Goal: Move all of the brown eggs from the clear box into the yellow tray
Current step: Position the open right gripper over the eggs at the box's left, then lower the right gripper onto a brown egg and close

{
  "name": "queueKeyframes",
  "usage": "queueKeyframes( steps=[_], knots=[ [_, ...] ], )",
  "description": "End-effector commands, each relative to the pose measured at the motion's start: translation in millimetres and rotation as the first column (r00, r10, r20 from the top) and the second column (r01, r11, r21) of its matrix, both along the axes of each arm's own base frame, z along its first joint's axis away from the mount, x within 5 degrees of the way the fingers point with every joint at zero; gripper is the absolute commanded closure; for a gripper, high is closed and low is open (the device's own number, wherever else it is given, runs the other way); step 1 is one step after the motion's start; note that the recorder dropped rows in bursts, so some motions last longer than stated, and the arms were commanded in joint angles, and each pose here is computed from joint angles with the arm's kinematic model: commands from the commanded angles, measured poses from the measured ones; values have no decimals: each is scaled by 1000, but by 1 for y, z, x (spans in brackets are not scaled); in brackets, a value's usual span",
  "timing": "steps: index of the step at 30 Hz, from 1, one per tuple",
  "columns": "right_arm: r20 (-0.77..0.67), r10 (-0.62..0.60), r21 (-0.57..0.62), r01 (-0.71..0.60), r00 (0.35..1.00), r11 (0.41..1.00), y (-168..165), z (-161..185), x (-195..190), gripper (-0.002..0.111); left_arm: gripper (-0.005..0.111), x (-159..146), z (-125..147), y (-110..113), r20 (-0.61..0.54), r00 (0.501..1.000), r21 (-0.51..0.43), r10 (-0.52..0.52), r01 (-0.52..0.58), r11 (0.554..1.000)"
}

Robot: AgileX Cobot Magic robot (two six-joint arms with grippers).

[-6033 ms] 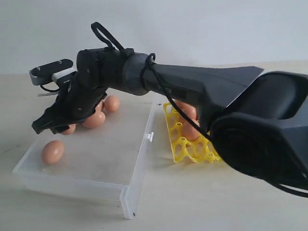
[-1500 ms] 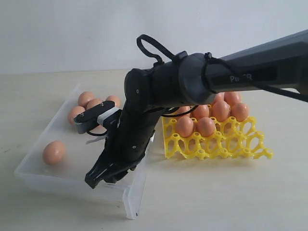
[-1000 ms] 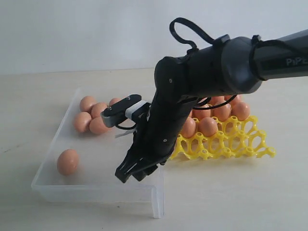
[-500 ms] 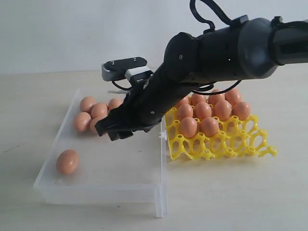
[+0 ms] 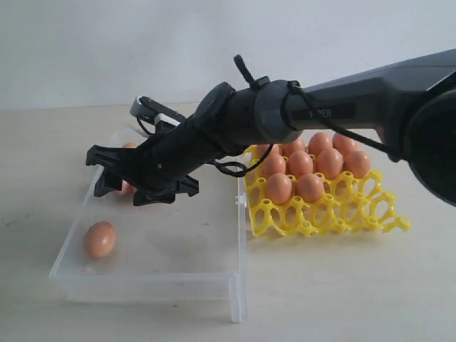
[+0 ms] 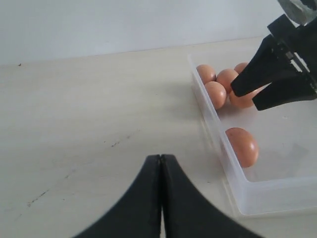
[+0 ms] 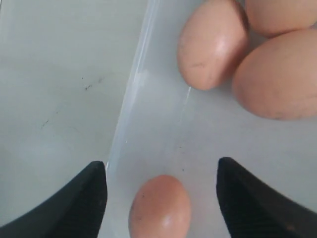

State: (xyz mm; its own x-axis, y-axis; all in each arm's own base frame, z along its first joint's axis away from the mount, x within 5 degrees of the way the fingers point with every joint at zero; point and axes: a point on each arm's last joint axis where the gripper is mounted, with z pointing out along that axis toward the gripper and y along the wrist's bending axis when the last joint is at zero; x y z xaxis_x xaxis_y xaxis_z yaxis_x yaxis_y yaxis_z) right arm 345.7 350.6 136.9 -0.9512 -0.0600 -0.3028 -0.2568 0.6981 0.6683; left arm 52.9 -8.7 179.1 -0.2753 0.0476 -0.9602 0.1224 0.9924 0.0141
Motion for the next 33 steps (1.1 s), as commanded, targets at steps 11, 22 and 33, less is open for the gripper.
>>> queueKeyframes(
  steps=[11, 22, 33],
  knots=[
    [-49, 95, -9, -96, 994, 995, 21, -22, -21, 47, 107, 0, 2, 0, 19, 1000, -4, 3, -3, 1000],
    [-75, 73, -28, -75, 995, 997, 21, -42, -20, 47, 107, 0, 2, 0, 19, 1000, -4, 3, -3, 1000],
    [-38, 35, -34, -36, 999, 999, 21, -42, -15, 61, 107, 0, 2, 0, 19, 1000, -4, 3, -3, 1000]
  ],
)
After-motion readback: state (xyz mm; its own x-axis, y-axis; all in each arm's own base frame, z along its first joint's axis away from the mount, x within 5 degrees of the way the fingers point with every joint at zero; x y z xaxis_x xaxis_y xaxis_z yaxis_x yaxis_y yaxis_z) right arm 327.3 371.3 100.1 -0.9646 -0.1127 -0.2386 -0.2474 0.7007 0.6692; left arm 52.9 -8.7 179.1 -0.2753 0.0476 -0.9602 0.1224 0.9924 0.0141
